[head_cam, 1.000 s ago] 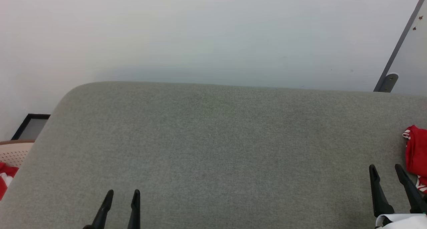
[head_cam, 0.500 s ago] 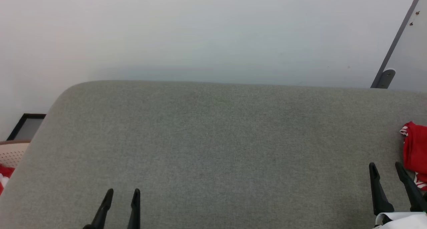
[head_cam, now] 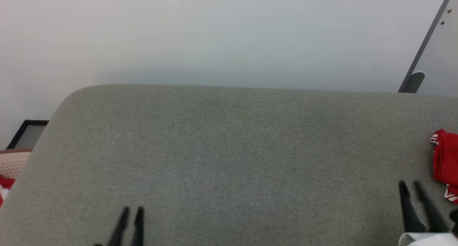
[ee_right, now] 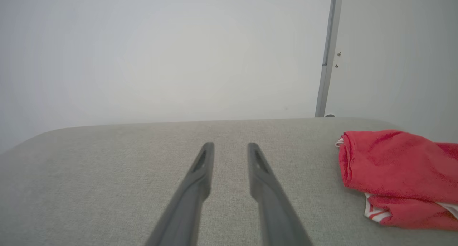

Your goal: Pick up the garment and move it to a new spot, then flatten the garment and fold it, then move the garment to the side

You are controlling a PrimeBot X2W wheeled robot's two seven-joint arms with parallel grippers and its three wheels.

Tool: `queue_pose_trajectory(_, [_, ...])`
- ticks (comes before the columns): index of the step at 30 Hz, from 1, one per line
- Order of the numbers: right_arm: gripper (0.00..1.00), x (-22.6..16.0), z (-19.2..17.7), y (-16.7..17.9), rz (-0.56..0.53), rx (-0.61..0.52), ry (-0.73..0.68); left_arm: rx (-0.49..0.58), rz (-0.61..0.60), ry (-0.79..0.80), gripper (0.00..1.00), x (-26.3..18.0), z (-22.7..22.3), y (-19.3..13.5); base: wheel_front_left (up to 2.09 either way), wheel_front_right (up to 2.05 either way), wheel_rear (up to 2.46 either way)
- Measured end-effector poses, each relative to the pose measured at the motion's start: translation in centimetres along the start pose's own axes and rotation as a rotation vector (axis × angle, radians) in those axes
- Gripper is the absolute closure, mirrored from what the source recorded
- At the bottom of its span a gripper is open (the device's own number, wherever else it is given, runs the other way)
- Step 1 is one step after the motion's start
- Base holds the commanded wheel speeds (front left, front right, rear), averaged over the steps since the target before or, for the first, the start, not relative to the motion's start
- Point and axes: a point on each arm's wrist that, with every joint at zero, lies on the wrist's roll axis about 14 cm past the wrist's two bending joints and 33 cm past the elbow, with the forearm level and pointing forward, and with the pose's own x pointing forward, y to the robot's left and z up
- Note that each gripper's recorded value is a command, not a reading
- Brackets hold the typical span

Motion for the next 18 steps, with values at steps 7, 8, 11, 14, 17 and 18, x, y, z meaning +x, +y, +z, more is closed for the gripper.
queue_pose_trajectory(7, [1.0,-0.8,-2.1,-0.1,-0.033,0.087,0.068,-0.083,0.027,0.052,1.0,-0.4,-1.5,0.2,0.0,0.0,0.0])
queue_pose_trajectory(8, [1.0,-0.8,-2.2,-0.1,-0.038,0.107,0.07,-0.101,0.032,0.056,1.0,-0.3,-1.6,0.3,0.0,0.0,0.0])
queue_pose_trajectory(11, [1.0,-0.7,-2.2,-0.3,-0.054,0.161,0.072,-0.157,0.046,0.062,1.0,-0.1,-1.8,0.5,0.0,0.0,0.0])
queue_pose_trajectory(14, [1.0,-0.7,-2.4,-0.4,-0.069,0.213,0.078,-0.21,0.057,0.063,1.0,0.2,-1.9,0.6,0.0,0.0,0.0])
queue_pose_trajectory(17, [1.0,-0.7,-2.5,-0.5,-0.083,0.268,0.079,-0.262,0.068,0.064,1.0,0.5,-1.9,0.7,0.0,0.0,0.0])
queue_pose_trajectory(18, [1.0,-0.7,-2.5,-0.5,-0.086,0.282,0.082,-0.278,0.071,0.069,1.0,0.6,-2.0,0.8,0.0,0.0,0.0])
